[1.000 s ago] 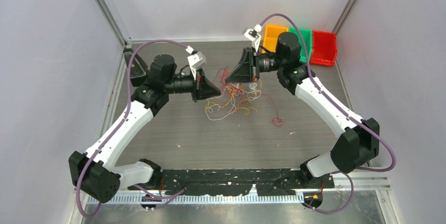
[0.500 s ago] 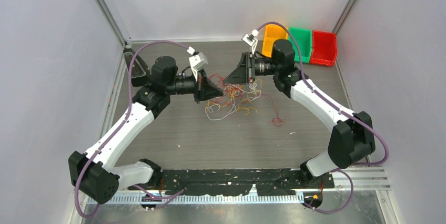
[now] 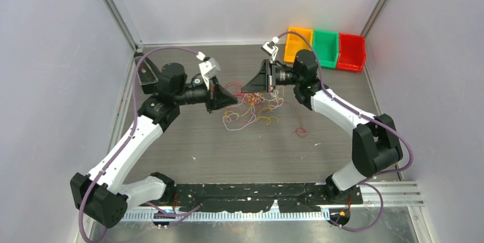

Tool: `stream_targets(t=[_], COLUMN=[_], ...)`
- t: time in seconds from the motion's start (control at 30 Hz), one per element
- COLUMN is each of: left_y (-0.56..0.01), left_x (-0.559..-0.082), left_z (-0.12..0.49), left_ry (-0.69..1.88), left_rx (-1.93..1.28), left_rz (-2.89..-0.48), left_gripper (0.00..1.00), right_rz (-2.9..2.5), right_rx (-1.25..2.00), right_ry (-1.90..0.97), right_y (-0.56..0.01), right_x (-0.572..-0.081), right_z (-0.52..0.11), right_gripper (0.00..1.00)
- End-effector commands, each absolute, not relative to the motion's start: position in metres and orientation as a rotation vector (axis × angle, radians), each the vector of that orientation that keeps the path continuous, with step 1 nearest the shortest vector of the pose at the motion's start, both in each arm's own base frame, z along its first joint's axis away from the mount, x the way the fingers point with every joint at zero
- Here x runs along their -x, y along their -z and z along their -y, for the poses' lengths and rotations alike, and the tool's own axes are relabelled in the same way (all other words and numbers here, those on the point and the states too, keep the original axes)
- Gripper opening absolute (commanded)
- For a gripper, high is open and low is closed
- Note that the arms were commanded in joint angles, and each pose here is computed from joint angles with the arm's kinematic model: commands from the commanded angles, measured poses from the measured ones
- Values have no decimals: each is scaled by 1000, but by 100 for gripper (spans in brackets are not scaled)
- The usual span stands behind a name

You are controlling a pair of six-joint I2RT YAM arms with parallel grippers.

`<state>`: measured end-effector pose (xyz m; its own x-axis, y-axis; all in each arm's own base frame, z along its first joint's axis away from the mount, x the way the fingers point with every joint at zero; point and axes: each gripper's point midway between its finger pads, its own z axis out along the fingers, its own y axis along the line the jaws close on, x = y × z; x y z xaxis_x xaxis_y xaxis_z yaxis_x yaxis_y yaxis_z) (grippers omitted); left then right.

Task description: Untangle the cables

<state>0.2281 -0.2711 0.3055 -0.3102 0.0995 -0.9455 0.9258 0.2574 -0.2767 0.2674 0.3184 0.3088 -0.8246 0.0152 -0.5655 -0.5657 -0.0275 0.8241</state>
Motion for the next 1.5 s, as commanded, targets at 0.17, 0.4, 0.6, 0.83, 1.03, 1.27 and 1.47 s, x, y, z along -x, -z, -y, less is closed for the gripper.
stream_targets(t=[0.17,0.4,0.6,0.83,1.03,1.27,1.47], left_y=[-384,-465,-535,-538,-564,-620,-640], left_x=[-270,-290,-277,-256,-260,-245,-240], left_z=[173,106,105,161,161,159,159], left_ry=[872,603,705,1011,935,933,942], left_rx=[-711,-507,-461,-582,-572,-563,-558], left_rz=[-1511,-1385,-1244,-1219,-1175,-1069,-1026], left_gripper=[0,0,0,0,0,0,0], right_rz=[-1882,-2051,-2189,-2103,-2020,-1852,-1762], right_rx=[604,536,543,501,641,910,986], right_ry=[-1590,-1347,-1213,-1243,-1203,-1076,-1235], right_y=[-289,-244,-206,-221,-236,-241,-242], right_x=[-296,-326,-343,-358,-344,-316,-285], right_z=[-251,-190,-166,-176,-211,-270,-329], right_gripper=[5,6,32,78,91,98,100])
